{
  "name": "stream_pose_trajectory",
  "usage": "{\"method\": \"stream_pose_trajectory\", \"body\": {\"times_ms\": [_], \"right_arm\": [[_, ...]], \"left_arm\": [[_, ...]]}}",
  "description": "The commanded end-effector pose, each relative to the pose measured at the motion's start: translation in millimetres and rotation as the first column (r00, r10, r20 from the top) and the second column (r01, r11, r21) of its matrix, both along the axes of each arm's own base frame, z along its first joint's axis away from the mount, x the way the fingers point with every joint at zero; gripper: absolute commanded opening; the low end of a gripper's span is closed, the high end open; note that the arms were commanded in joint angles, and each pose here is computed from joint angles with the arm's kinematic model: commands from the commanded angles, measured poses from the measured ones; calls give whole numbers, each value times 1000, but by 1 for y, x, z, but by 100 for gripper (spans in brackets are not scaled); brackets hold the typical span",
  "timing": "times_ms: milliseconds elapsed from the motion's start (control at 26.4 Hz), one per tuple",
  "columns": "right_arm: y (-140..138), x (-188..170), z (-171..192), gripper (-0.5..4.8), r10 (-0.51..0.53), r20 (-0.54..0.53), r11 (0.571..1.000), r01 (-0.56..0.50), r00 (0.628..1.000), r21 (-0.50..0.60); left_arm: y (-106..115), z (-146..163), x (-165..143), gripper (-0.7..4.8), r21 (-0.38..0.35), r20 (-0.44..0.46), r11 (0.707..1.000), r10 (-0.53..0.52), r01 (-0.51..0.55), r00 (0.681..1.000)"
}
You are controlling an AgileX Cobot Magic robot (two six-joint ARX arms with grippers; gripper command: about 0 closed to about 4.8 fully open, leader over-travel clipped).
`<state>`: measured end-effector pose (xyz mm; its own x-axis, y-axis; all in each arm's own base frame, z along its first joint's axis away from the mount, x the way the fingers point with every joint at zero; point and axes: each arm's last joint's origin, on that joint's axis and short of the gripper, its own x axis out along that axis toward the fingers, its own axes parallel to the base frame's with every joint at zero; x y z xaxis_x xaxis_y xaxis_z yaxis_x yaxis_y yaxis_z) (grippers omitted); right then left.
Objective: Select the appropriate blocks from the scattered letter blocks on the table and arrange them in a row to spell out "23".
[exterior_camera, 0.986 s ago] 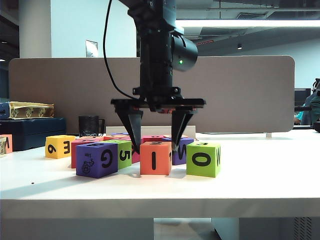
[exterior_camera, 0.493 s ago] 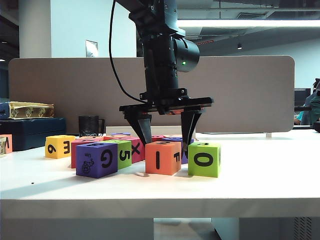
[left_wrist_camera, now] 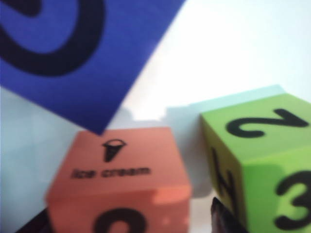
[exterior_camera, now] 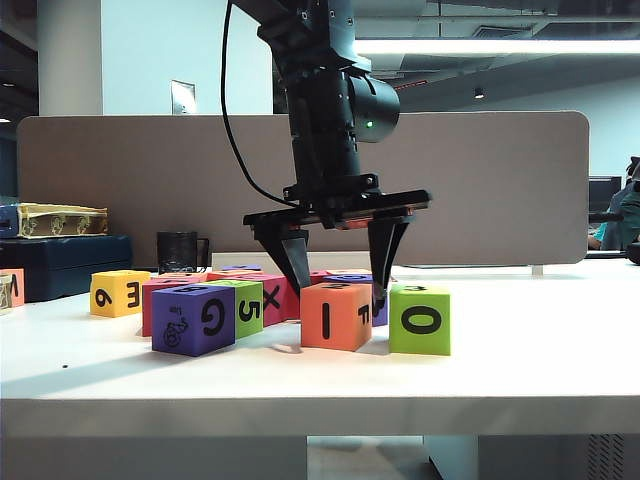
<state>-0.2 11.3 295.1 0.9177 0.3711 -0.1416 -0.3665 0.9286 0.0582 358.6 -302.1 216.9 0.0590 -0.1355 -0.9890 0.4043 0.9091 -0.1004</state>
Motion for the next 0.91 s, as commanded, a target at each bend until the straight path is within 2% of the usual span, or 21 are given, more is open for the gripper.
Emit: {"method": "stream_pose_trajectory", "body": {"times_ms": [38, 152, 417, 531, 607, 721, 797, 910], "right_arm": [[0, -2, 1, -1, -1, 19, 1000, 1, 1000, -4], [0, -2, 1, -1, -1, 18, 1000, 1, 1000, -4], [0, -2, 1, -1, -2, 18, 1000, 2, 1000, -4], [0, -2, 1, -1, -2, 18, 1000, 2, 1000, -3], [0, -2, 1, -1, -1, 18, 1000, 1, 1000, -4], [0, -2, 1, -1, -2, 16, 1000, 2, 1000, -4], [0, -2, 1, -1, -1, 16, 1000, 1, 1000, -4], [0, -2, 1, -1, -2, 16, 1000, 2, 1000, -4]], "left_arm": [[4, 9, 0, 371, 69, 75, 998, -10, 4, 997], [8, 18, -1, 371, 91, 109, 996, -11, 1, 994], [28, 57, -2, 371, 35, 179, 999, 11, -17, 984], [35, 57, 1, 350, 61, 177, 997, 24, -36, 984], [39, 54, 2, 302, 102, 168, 994, 27, -44, 985], [43, 51, 5, 256, 118, 162, 992, 18, -38, 987], [45, 51, 7, 180, 119, 164, 992, 16, -36, 986], [47, 50, 9, 37, 136, 171, 990, 2, -26, 985]]}}
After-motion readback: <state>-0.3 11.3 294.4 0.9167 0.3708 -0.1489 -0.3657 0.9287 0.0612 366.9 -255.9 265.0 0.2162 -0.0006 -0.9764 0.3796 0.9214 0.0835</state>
